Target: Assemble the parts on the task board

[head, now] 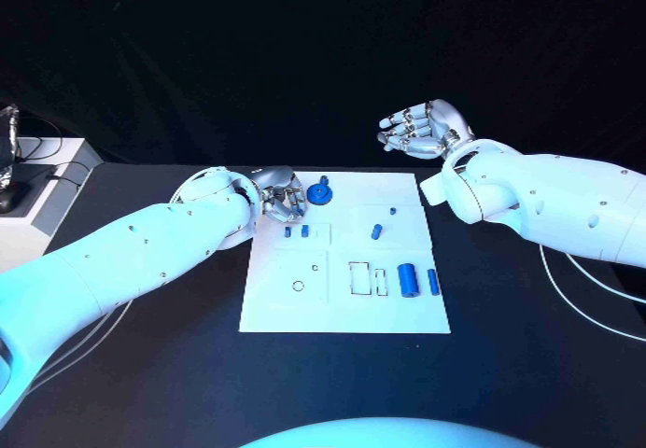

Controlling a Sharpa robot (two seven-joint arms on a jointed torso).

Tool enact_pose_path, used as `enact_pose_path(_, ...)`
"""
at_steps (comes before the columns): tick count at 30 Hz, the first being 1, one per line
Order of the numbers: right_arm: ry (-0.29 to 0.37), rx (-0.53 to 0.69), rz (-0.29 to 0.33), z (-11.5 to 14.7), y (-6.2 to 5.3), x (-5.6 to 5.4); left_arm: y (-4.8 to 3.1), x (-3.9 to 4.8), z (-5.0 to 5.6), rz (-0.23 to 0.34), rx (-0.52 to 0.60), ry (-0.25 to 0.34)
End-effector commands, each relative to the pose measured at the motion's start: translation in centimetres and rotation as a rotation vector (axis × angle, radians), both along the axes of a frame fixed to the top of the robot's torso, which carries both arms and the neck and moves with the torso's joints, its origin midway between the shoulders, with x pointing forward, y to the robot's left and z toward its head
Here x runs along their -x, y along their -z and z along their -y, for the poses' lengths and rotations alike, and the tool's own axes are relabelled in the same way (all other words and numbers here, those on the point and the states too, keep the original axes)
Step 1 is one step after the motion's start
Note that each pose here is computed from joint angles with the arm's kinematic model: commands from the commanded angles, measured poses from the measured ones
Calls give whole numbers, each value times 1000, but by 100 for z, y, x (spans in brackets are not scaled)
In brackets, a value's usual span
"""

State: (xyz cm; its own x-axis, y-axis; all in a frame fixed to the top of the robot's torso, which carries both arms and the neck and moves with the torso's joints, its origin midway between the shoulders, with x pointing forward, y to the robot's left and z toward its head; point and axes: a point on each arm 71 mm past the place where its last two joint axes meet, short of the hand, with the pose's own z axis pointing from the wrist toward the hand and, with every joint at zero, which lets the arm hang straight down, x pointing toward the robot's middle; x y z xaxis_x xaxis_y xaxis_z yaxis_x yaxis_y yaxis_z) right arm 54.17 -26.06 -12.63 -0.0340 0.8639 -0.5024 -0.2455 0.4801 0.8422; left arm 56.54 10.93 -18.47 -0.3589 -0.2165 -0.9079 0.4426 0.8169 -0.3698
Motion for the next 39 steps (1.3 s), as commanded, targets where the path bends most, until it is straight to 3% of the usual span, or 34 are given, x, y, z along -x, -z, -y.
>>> enact_pose_path(1,-19,6,11,-16,-8,3,56,20,4,-28,-33,8)
enact_pose_path(18,-19,6,8,-18,-3,0,56,12,-12,-26,-28,-1)
enact_pose_path(39,-19,7,7,-14,2,-1,16,29,-38,25,20,-14)
